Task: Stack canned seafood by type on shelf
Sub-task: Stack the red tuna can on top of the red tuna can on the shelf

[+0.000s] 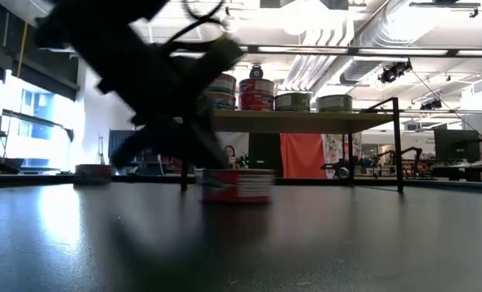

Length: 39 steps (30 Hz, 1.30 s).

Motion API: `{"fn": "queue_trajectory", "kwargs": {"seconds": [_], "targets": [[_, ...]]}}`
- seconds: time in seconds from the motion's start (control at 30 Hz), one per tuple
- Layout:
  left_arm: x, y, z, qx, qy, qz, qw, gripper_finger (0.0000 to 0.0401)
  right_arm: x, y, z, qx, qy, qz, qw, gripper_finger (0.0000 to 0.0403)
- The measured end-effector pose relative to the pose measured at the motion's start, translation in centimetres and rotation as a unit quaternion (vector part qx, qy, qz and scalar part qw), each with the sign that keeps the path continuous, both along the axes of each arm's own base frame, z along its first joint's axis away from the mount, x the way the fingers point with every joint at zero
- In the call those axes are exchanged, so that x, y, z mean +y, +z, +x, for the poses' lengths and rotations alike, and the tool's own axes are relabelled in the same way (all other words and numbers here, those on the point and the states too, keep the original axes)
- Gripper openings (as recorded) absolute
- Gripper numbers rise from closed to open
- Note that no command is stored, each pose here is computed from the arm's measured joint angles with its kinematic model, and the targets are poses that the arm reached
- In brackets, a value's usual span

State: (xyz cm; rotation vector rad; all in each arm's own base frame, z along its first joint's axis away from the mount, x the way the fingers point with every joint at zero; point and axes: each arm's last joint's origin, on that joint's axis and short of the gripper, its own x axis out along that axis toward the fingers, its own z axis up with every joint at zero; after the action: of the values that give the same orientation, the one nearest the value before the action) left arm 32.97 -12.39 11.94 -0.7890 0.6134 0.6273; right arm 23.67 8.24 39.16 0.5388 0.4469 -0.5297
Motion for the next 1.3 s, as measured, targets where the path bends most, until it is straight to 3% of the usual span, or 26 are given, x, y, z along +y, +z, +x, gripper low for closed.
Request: {"fn": "queue_trajectory", "kwargs": {"seconds": [0.17,0.3,0.43,0.57,0.67,0.8,0.87,0.97,1.1,1.2,1.3], "targets": [[-1.2,0.8,3.5,0.004,-0.072,0.007,0.997,0.0,-0.2,-0.1,0.0,0.004,-0.003,-0.002,1.0,0.0],[-1.0,2.3,4.3,0.011,-0.129,0.018,0.991,0.0,-0.2,-0.1,0.1,0.004,-0.003,-0.002,1.0,0.0],[-0.3,5.4,3.2,0.019,-0.143,0.048,0.988,0.0,-0.2,-0.1,0.1,0.007,0.004,0.004,1.0,0.0001],[-0.5,7.5,0.7,0.03,-0.186,0.097,0.977,0.0,-0.8,-1.3,0.7,0.056,0.04,0.066,0.995,0.0027],[-1.2,7.7,-1.2,-0.006,-0.2,0.089,0.976,0.0,-1.3,-4.5,1.7,0.129,0.062,0.109,0.984,0.0075],[-2.5,5.2,-3.4,-0.051,-0.177,0.05,0.982,0.0,-1.4,-11.3,3.1,0.202,0.106,0.199,0.953,0.0162],[-3.2,4.0,-4.0,-0.066,-0.157,0.023,0.985,0.0,-1.2,-14.8,3.5,0.204,0.115,0.25,0.94,0.0204],[-4.1,3.0,-4.5,-0.071,-0.138,0.013,0.988,0.0,-1.2,-17.9,4.1,0.144,0.103,0.295,0.939,0.0254],[-4.7,1.8,-3.9,-0.082,-0.134,0.002,0.988,0.0,-1.7,-21.7,4.2,0.125,0.045,0.326,0.936,0.0287],[-4.8,0.4,-3.3,-0.084,-0.138,-0.01,0.987,0.0,-1.8,-22.6,4.8,0.095,0.042,0.343,0.934,0.029],[-4.6,-0.7,-2.9,-0.075,-0.138,-0.014,0.987,0.0,-1.8,-23.5,5.0,0.108,0.031,0.335,0.935,0.0291]]}}
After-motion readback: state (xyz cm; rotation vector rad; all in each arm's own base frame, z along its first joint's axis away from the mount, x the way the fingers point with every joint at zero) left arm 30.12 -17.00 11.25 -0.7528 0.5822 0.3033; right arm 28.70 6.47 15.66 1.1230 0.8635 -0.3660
